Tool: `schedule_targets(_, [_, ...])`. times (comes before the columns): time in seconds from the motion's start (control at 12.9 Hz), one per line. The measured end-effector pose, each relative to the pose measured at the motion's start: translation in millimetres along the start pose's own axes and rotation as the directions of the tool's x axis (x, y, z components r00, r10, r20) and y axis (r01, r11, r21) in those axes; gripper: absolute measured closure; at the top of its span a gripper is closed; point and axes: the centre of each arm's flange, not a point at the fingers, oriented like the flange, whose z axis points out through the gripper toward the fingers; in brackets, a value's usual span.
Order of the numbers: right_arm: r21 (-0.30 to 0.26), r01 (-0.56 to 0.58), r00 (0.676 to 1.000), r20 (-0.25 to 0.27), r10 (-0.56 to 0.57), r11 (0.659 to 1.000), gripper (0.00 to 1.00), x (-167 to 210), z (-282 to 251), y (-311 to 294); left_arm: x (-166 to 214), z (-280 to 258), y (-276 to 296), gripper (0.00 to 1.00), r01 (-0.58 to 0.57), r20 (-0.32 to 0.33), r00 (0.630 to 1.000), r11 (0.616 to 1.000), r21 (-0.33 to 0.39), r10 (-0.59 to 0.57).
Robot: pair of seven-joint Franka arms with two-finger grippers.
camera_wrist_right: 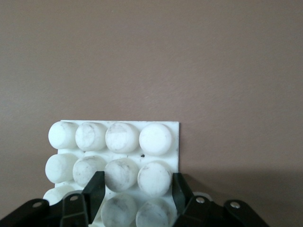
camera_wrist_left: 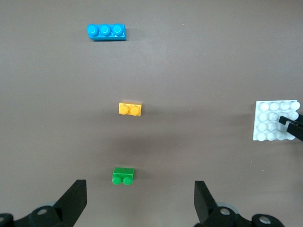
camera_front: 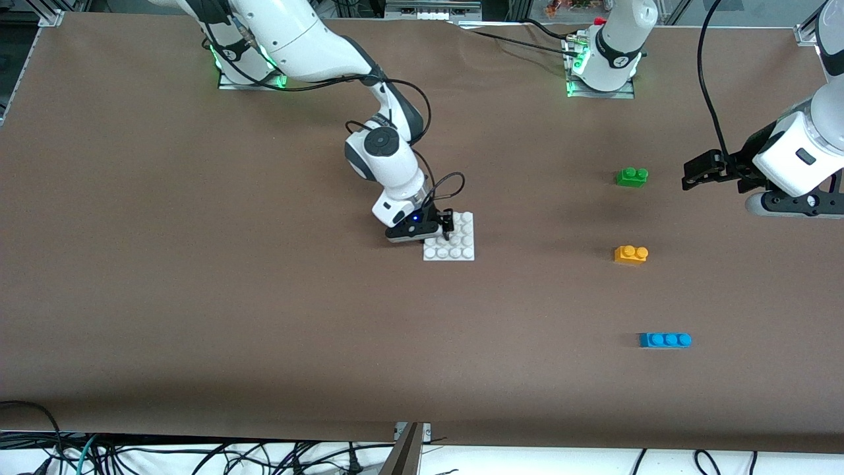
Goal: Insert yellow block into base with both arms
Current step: 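Slide the white base plate toward the table middle with the right gripper, then open the right gripper while the left gripper reaches the yellow block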
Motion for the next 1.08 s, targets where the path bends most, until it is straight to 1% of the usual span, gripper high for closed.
schedule_targets(0.23, [-0.001, 0.003, 1.000, -0.007, -0.003, 1.000, 0.36, -10.7, 1.7, -13.1, 0.2, 0.4, -0.1, 0.00, 0.000, 0.001, 1.000, 1.000, 0.000, 0.000])
schedule_targets(0.54, [-0.001, 0.005, 1.000, -0.012, -0.005, 1.000, 0.33, -10.9, 3.1, -13.5, 0.3, 0.7, 1.7, 0.00, -0.003, 0.001, 1.000, 1.000, 0.000, 0.003])
schedule_targets(0.62, [-0.007, 0.004, 1.000, -0.007, -0.004, 1.000, 0.27, -11.5, 5.4, -12.5, 0.3, 0.8, 2.0, 0.00, -0.004, 0.001, 1.000, 1.000, 0.000, 0.004])
schedule_targets(0.7, [-0.019, 0.002, 1.000, 0.002, -0.002, 1.000, 0.17, -10.4, 7.0, -11.9, 0.3, 0.9, 2.3, 0.00, -0.004, 0.002, 1.000, 1.000, 0.000, 0.004])
schedule_targets(0.77, [-0.037, -0.003, 1.000, 0.015, 0.003, 0.999, 0.17, -5.7, 5.2, -13.3, 0.3, 1.0, 2.7, 0.00, -0.005, 0.002, 1.000, 1.000, 0.000, 0.005])
schedule_targets(0.93, [-0.093, -0.017, 0.999, 0.049, 0.021, 0.996, 0.14, 15.8, -7.4, -16.9, 0.2, 1.0, 4.3, 0.00, -0.008, 0.002, 1.000, 1.000, 0.000, 0.008])
schedule_targets(1.01, [-0.120, -0.026, 0.997, 0.065, 0.034, 0.992, 0.11, 29.9, -20.6, -19.3, 0.1, 1.1, 5.2, 0.00, -0.009, 0.002, 1.000, 1.000, 0.000, 0.009])
schedule_targets(1.08, [-0.146, -0.037, 0.996, 0.080, 0.049, 0.989, 0.11, 45.8, -39.4, -21.8, 0.2, 1.2, 5.7, 0.00, -0.010, 0.002, 1.000, 1.000, 0.000, 0.010])
